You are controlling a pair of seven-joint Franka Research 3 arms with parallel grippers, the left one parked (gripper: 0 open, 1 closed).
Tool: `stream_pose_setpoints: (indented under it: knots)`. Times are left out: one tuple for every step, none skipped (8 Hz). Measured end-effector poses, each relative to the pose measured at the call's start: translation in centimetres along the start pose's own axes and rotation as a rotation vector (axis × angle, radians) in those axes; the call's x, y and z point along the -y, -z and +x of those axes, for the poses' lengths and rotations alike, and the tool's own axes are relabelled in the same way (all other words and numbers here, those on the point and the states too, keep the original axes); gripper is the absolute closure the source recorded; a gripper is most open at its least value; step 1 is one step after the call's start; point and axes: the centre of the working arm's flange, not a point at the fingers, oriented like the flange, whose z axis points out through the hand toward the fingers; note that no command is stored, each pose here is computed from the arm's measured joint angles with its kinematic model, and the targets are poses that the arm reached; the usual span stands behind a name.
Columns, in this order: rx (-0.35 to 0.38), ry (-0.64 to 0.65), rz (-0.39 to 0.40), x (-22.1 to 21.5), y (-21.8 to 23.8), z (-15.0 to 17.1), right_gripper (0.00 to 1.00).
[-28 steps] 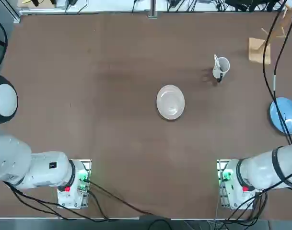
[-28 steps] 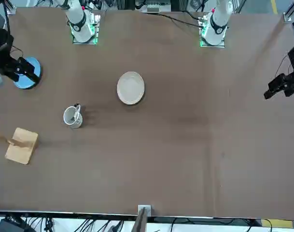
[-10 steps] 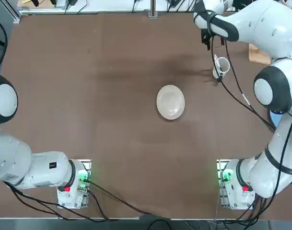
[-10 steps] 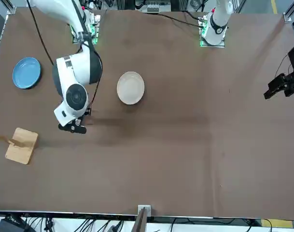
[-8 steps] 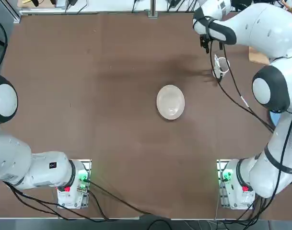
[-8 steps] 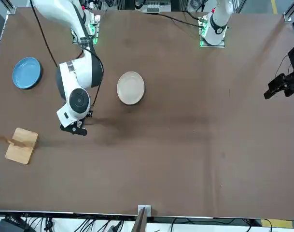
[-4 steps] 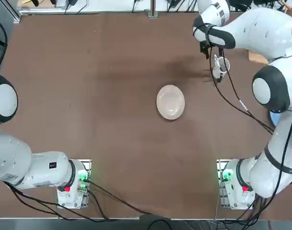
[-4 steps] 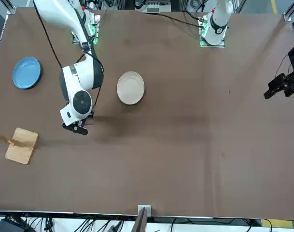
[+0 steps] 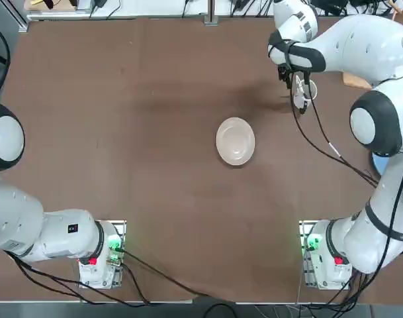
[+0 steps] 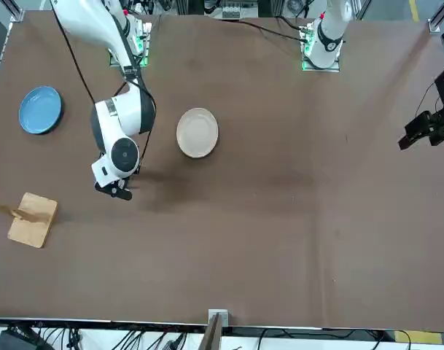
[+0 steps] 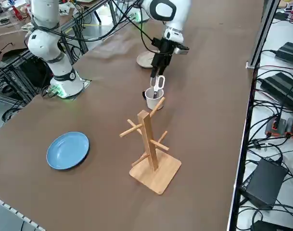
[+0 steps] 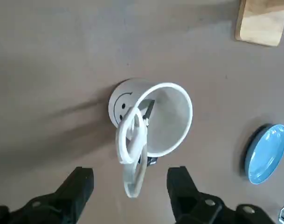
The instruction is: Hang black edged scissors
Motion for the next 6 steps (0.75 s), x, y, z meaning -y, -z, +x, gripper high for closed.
stream_pose_setpoints:
  knots:
    - [0.004, 0.002, -0.003, 0.0, -0.3, -0.1, 0.07]
    - [0.001, 0.004, -0.012, -0.1, -0.5, -0.2, 0.16]
    - [-0.007, 0.006, -0.022, -0.2, -0.7, -0.1, 0.18]
    - [-0.015, 0.008, -0.026, -0.2, -0.9, 0.0, 0.21]
    - [-0.021, 0.009, -0.025, -0.2, -1.2, 0.1, 0.22]
    - [-0.026, 0.01, -0.024, -0.2, -1.3, 0.1, 0.24]
